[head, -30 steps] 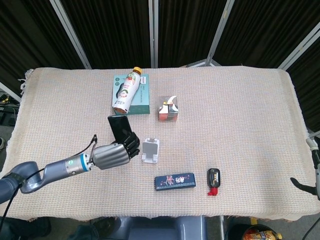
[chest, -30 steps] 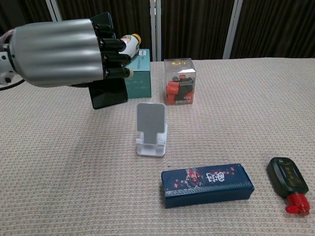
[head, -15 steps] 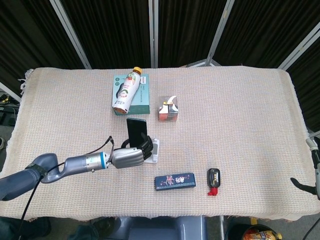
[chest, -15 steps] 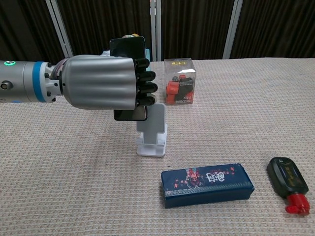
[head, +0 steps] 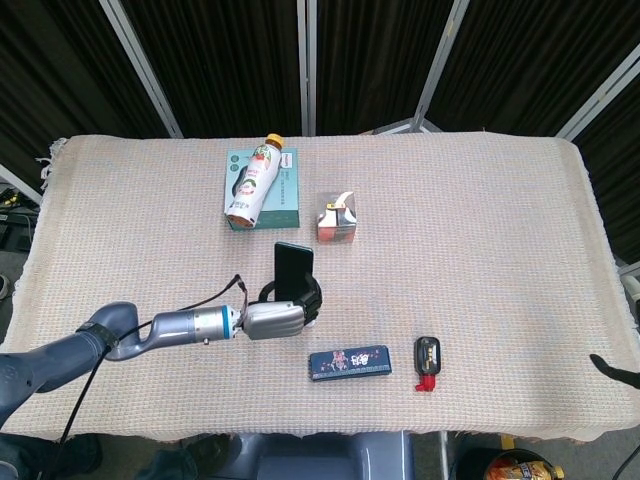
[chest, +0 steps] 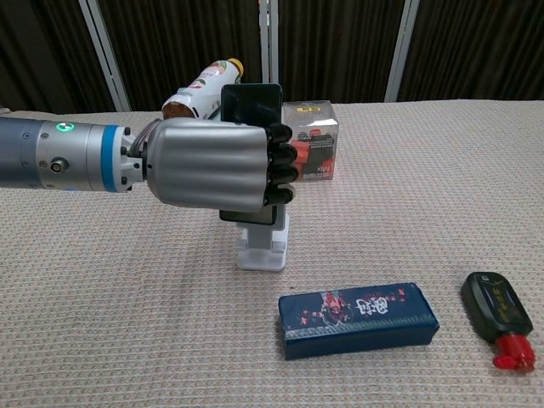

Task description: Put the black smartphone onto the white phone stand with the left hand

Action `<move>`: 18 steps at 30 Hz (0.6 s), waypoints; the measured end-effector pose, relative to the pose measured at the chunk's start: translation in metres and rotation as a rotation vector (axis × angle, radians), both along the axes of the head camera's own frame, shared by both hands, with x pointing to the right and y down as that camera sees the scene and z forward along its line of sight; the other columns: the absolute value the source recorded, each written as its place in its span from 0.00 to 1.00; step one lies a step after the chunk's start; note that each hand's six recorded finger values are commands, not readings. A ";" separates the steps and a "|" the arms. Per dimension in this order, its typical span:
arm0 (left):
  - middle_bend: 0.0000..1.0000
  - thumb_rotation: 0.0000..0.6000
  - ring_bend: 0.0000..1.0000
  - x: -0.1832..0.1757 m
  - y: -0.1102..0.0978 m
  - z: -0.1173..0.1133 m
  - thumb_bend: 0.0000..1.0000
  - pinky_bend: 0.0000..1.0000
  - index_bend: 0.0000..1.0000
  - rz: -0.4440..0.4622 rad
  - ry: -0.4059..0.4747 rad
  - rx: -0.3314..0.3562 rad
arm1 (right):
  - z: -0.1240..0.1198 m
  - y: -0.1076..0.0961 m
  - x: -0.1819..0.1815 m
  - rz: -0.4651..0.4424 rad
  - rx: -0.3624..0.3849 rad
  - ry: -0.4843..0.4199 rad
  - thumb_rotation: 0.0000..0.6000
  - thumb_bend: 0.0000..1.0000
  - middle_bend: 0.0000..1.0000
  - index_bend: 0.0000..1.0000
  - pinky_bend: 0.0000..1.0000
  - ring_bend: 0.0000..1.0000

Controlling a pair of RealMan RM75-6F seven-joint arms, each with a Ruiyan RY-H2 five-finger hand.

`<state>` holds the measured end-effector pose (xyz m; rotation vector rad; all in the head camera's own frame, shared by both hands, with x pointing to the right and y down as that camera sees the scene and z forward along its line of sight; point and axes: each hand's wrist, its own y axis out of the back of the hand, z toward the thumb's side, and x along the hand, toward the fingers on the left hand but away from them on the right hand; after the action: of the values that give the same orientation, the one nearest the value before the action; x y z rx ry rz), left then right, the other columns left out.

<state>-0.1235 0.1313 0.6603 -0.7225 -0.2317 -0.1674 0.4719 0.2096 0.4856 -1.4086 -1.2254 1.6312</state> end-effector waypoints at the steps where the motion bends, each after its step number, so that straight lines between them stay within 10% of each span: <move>1: 0.43 1.00 0.49 0.001 0.000 0.001 0.00 0.36 0.50 0.000 -0.001 0.006 | 0.000 0.000 0.000 0.001 0.000 -0.001 1.00 0.00 0.00 0.00 0.00 0.00; 18: 0.38 1.00 0.45 0.018 0.013 0.016 0.00 0.30 0.44 -0.006 -0.040 0.045 | -0.005 0.001 0.005 0.013 0.009 -0.021 1.00 0.00 0.00 0.00 0.00 0.00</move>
<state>-0.1055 0.1446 0.6759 -0.6758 -0.2635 -0.1929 0.4769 0.2106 0.4804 -1.4189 -1.2545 1.6214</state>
